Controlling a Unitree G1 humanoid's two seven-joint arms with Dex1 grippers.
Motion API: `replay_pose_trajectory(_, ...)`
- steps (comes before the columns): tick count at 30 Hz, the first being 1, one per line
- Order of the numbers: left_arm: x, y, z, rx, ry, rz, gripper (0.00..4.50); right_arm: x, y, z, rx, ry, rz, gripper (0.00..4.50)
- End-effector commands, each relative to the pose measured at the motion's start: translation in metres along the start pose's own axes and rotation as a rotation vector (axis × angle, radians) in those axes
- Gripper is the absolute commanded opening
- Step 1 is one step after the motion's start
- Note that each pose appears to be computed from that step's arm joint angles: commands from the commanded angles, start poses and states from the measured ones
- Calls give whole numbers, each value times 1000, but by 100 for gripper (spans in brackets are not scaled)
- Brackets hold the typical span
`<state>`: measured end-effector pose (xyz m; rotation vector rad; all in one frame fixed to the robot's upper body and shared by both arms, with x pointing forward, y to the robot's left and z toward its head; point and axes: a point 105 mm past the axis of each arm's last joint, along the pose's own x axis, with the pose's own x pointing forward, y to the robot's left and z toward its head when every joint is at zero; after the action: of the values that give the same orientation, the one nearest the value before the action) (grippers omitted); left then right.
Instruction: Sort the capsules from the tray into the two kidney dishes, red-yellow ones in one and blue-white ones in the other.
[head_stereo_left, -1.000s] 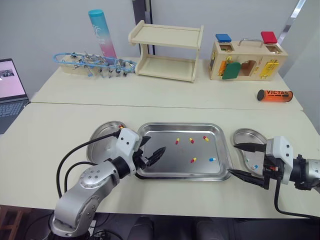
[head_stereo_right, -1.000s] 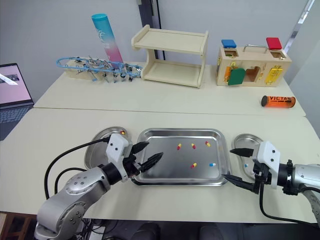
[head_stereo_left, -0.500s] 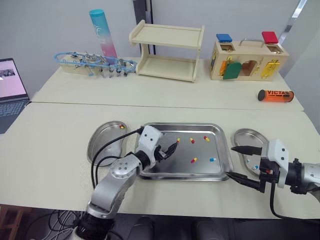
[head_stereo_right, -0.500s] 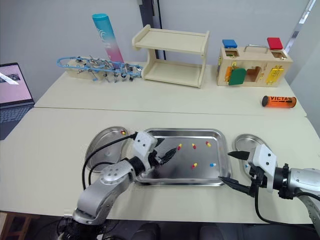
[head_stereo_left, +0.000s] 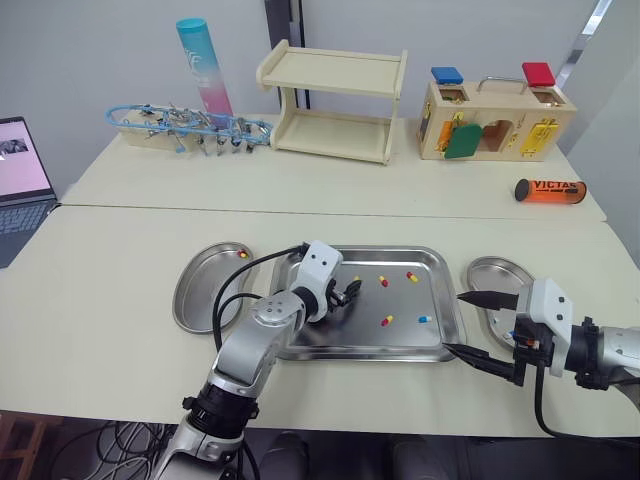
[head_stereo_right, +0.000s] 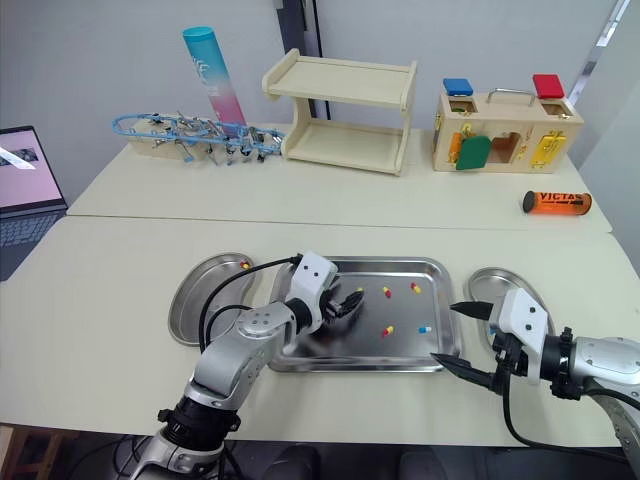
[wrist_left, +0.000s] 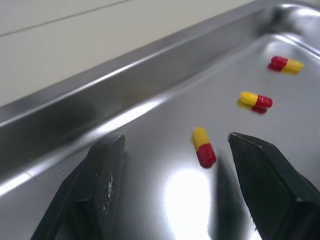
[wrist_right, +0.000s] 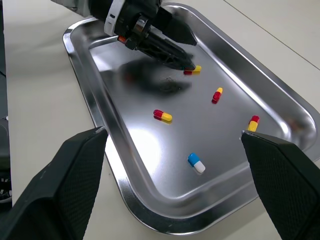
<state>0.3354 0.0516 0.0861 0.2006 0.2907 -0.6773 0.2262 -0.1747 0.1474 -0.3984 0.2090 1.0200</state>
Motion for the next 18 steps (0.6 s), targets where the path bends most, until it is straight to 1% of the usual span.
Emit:
replay_pose_trajectory(1,5,-5,4,62,4,-29,336,3,4,9,-23,-33,6,450)
replay_pose_trajectory(6,13,-6,-1,47,33,-37,336,5,7,8,-19,-33,8,450)
replay_pose_trajectory(13,15,-11,-8,35,71,-79,336,4,8,8,-10,-32,6,450)
replay_pose_trajectory(16,15,-13,-10,43,82,-103,278,5,9,7,-6,-29,7,450)
replay_pose_trajectory(18,14,-13,-11,44,85,-108,226,5,10,6,-4,-27,8,450)
